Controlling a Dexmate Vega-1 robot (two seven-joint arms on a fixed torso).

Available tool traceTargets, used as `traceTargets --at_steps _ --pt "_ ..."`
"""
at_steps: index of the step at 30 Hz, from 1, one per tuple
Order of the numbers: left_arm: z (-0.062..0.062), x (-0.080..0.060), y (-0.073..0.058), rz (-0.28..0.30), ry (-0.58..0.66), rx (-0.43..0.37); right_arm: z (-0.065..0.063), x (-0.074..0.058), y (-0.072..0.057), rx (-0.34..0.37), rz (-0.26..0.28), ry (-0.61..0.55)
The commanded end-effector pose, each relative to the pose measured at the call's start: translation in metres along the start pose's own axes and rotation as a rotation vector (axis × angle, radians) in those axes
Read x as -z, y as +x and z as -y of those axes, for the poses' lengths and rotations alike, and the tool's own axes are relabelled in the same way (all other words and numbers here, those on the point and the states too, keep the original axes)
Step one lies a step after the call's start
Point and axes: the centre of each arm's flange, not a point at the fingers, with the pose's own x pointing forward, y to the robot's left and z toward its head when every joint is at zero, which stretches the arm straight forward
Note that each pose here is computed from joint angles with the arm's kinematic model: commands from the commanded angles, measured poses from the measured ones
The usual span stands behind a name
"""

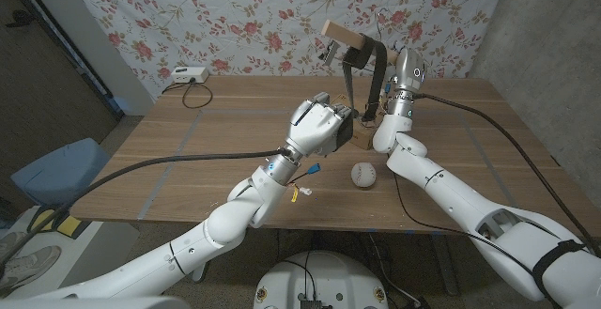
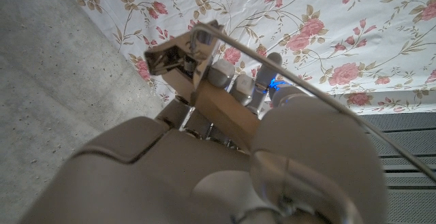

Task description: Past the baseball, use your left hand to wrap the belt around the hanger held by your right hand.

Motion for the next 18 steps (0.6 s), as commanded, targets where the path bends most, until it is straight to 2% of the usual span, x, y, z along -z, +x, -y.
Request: traceTargets --at_steps 1,4,6,11,18 --pt "-0.032 -0.007 -0.008 0.003 0.107 -0.411 -0.009 0.003 0.004 -0.024 -0.009 -0.015" --pt "-0.037 -0.009 -0.001 0.055 0.118 -0.401 -0.01 0.005 0.003 -0.027 -0.001 -0.016" --pt "-0.038 -0.01 0.007 0.078 0.11 -0.365 -0.01 0.005 0.003 -0.024 -0.002 -0.016" --pt "-0.044 0.0 0.034 0.081 0.045 -0.296 -0.011 0.005 0.002 -0.016 0.027 -0.038" --pt "-0.058 0.021 0.078 0.069 0.068 -0.326 -0.012 0.007 -0.002 -0.019 0.05 -0.059"
